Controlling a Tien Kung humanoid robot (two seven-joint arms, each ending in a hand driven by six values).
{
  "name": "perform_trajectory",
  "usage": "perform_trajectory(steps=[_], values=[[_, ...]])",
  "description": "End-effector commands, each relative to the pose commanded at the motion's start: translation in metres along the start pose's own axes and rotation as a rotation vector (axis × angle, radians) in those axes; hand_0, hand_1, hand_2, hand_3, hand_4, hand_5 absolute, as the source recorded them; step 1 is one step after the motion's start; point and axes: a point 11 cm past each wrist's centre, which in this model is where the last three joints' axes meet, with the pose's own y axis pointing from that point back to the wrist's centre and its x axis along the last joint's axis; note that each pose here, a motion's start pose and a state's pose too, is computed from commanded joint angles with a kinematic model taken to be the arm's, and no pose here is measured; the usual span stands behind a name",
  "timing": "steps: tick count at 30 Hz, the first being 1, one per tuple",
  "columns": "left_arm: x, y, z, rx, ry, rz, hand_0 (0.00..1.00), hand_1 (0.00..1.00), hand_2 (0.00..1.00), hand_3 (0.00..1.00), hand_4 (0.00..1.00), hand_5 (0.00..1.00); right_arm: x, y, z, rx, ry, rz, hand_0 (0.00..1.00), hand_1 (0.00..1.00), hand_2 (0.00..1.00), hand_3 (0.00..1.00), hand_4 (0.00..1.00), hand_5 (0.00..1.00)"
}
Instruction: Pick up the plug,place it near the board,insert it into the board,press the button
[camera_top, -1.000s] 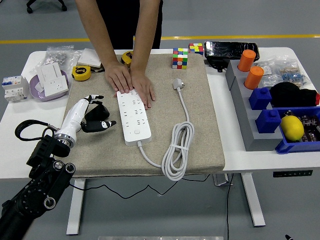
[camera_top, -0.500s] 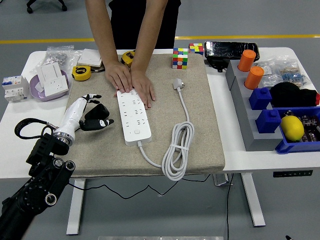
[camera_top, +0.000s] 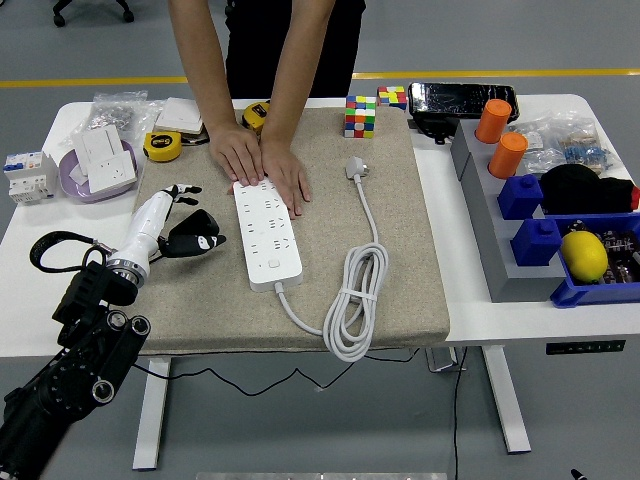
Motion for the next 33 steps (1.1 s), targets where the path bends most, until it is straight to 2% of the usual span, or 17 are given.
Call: perform_trajectory(steps=[1, 6, 7, 12, 13, 18, 19, 24, 25, 30, 31, 33], values=[[0.0, -0.001, -0.002, 0.005, -0.006, 0.0, 0.901, 0.861, 0.719, 0.775, 0.998, 0.182, 0.0, 0.0, 0.0, 0.0, 0.001, 0.0, 0.826, 0.758, 0.749, 0.781, 0.998, 0.975], [0.0, -0.003, -0.009, 0.028, -0.028, 0.003, 0.901, 0.861, 0.719, 0.775, 0.998, 0.182, 0.0, 0.0, 0.0, 0.0, 0.003, -0.001, 0.826, 0.758, 0.749, 0.781, 0.998, 0.975], [0.0, -0.003, -0.01, 0.03, -0.033, 0.004, 0.893, 0.804, 0.623, 0.675, 0.998, 0.169, 0.0, 0.0, 0.0, 0.0, 0.004, -0.001, 0.826, 0.759, 0.749, 0.781, 0.998, 0.975], [0.0, -0.003, -0.011, 0.036, -0.047, 0.011, 0.893, 0.804, 0.623, 0.675, 0.998, 0.169, 0.0, 0.0, 0.0, 0.0, 0.005, -0.001, 0.826, 0.759, 0.749, 0.781, 0.998, 0.975], [0.001, -0.003, -0.011, 0.036, -0.051, 0.014, 0.856, 0.765, 0.511, 0.51, 0.837, 0.093, 0.0, 0.0, 0.0, 0.0, 0.005, -0.001, 0.826, 0.759, 0.749, 0.78, 0.998, 0.975], [0.002, -0.004, -0.011, 0.034, -0.063, 0.024, 0.856, 0.765, 0.511, 0.51, 0.837, 0.093, 0.0, 0.0, 0.0, 0.0, 0.005, 0.0, 0.826, 0.759, 0.749, 0.78, 0.998, 0.975], [0.002, -0.004, -0.01, 0.033, -0.064, 0.025, 0.826, 0.742, 0.483, 0.45, 0.653, 0.121, 0.0, 0.0, 0.0, 0.001, 0.004, 0.0, 0.826, 0.759, 0.749, 0.78, 0.998, 0.975], [0.003, -0.005, -0.011, 0.035, -0.084, 0.028, 0.826, 0.742, 0.483, 0.45, 0.653, 0.121, 0.0, 0.0, 0.0, 0.001, 0.004, -0.001, 0.826, 0.759, 0.749, 0.78, 0.998, 0.975], [0.003, -0.005, -0.011, 0.037, -0.088, 0.028, 0.813, 0.735, 0.479, 0.439, 0.596, 0.107, 0.0, 0.0, -0.001, 0.001, 0.003, -0.001, 0.826, 0.759, 0.749, 0.78, 0.998, 0.976], [0.003, -0.006, -0.011, 0.035, -0.09, 0.033, 0.813, 0.735, 0.479, 0.439, 0.596, 0.107, 0.0, 0.0, -0.001, 0.001, 0.001, 0.001, 0.826, 0.759, 0.749, 0.78, 0.998, 0.976], [0.004, -0.006, -0.011, 0.034, -0.09, 0.034, 0.798, 0.705, 0.461, 0.428, 0.539, 0.061, 0.0, 0.0, -0.001, 0.001, 0.001, 0.0, 0.826, 0.759, 0.749, 0.78, 0.998, 0.976], [0.004, -0.006, -0.009, 0.029, -0.089, 0.036, 0.798, 0.705, 0.461, 0.428, 0.539, 0.061, 0.0, 0.0, -0.001, 0.002, 0.0, 0.0, 0.826, 0.759, 0.749, 0.78, 0.998, 0.976]])
